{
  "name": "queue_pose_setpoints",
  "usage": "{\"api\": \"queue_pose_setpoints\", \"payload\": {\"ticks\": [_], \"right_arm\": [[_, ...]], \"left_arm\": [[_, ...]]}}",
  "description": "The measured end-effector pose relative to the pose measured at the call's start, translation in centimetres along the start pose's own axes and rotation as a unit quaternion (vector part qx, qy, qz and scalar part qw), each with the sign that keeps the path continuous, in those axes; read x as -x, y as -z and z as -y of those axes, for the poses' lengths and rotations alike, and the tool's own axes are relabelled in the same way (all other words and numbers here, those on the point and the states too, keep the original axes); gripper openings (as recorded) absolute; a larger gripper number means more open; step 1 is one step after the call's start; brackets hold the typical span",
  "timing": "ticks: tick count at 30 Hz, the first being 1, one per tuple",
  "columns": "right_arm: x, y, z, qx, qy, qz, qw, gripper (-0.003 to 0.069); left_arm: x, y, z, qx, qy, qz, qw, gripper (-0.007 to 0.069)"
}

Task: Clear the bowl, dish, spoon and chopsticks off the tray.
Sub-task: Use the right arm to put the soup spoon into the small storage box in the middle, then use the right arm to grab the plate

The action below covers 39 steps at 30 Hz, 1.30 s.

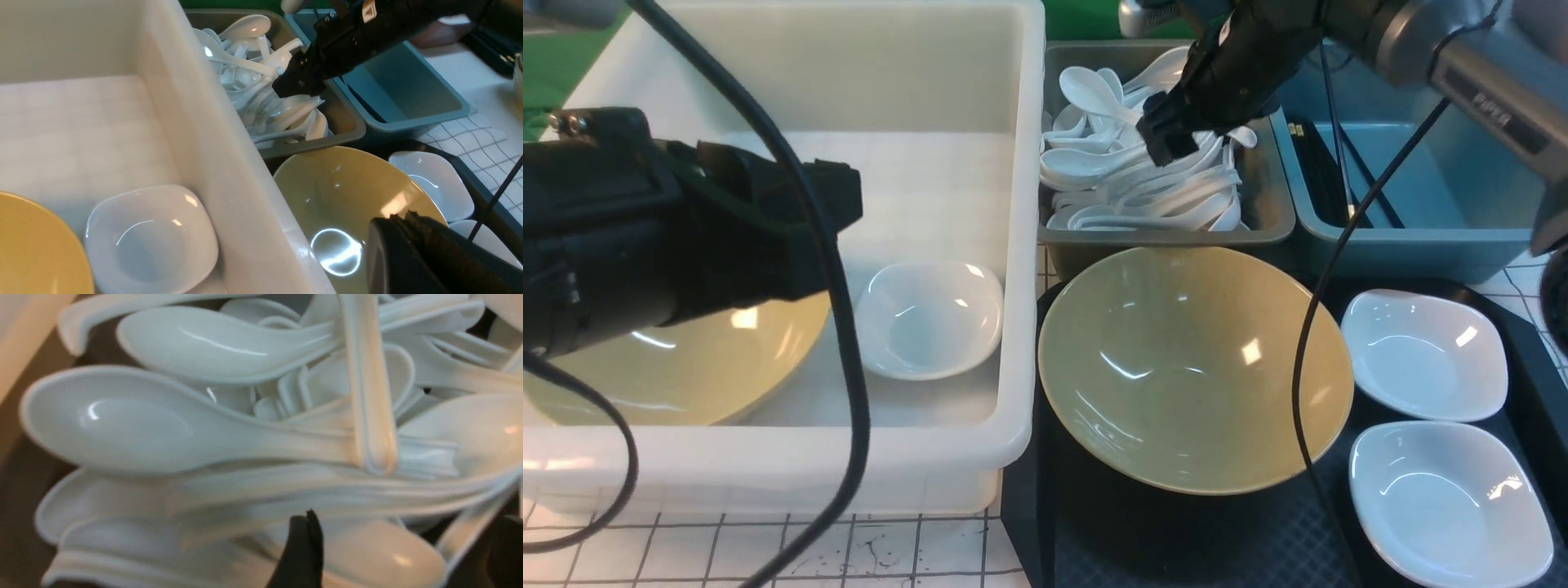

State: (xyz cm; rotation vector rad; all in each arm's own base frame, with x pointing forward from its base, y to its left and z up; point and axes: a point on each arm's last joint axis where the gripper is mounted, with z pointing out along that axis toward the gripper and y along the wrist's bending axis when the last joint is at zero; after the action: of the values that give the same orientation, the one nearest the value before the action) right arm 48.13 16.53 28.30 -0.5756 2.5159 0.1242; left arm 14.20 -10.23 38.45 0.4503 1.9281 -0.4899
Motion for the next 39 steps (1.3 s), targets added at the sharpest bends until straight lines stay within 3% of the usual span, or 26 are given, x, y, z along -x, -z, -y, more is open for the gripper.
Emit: {"api": "queue_pose_setpoints", "payload": {"ticks": [4, 11, 14, 18, 24, 29, 39], "right_arm": [[0.1, 6.2, -0.2, 0.004, 0.007, -0.024, 1.0, 0.0531], [0.2, 15.8, -0.9, 0.01, 0.012, 0.059, 0.998, 0.0283], [-2.7, 19.9, -1.3, 0.01, 0.005, 0.052, 0.999, 0.0176], [-8.3, 22.7, -2.0, 0.009, -0.021, 0.011, 1.0, 0.0146], [-18.0, 20.0, -4.1, 0.001, -0.037, -0.125, 0.991, 0.0171], [-24.6, 15.6, -7.0, -0.025, -0.024, -0.251, 0.967, 0.0246], [-28.3, 10.7, -8.6, -0.038, -0.063, -0.215, 0.974, 0.05]], "left_arm": [[-0.1, 0.0, 0.4, -0.024, -0.015, -0.004, 1.0, -0.0001], [-0.6, 0.2, 1.8, -0.1, -0.053, -0.025, 0.993, -0.0001], [-0.9, 0.5, 2.4, -0.139, -0.065, -0.04, 0.987, -0.0001], [-1.0, 0.7, 2.9, -0.167, -0.065, -0.045, 0.983, -0.0001], [-1.0, 0.9, 3.0, -0.173, -0.069, -0.042, 0.982, -0.0001], [-0.9, 0.8, 3.4, -0.192, -0.081, -0.034, 0.977, -0.0001], [-0.8, 0.6, 4.5, -0.258, -0.111, -0.018, 0.959, -0.0001]]}}
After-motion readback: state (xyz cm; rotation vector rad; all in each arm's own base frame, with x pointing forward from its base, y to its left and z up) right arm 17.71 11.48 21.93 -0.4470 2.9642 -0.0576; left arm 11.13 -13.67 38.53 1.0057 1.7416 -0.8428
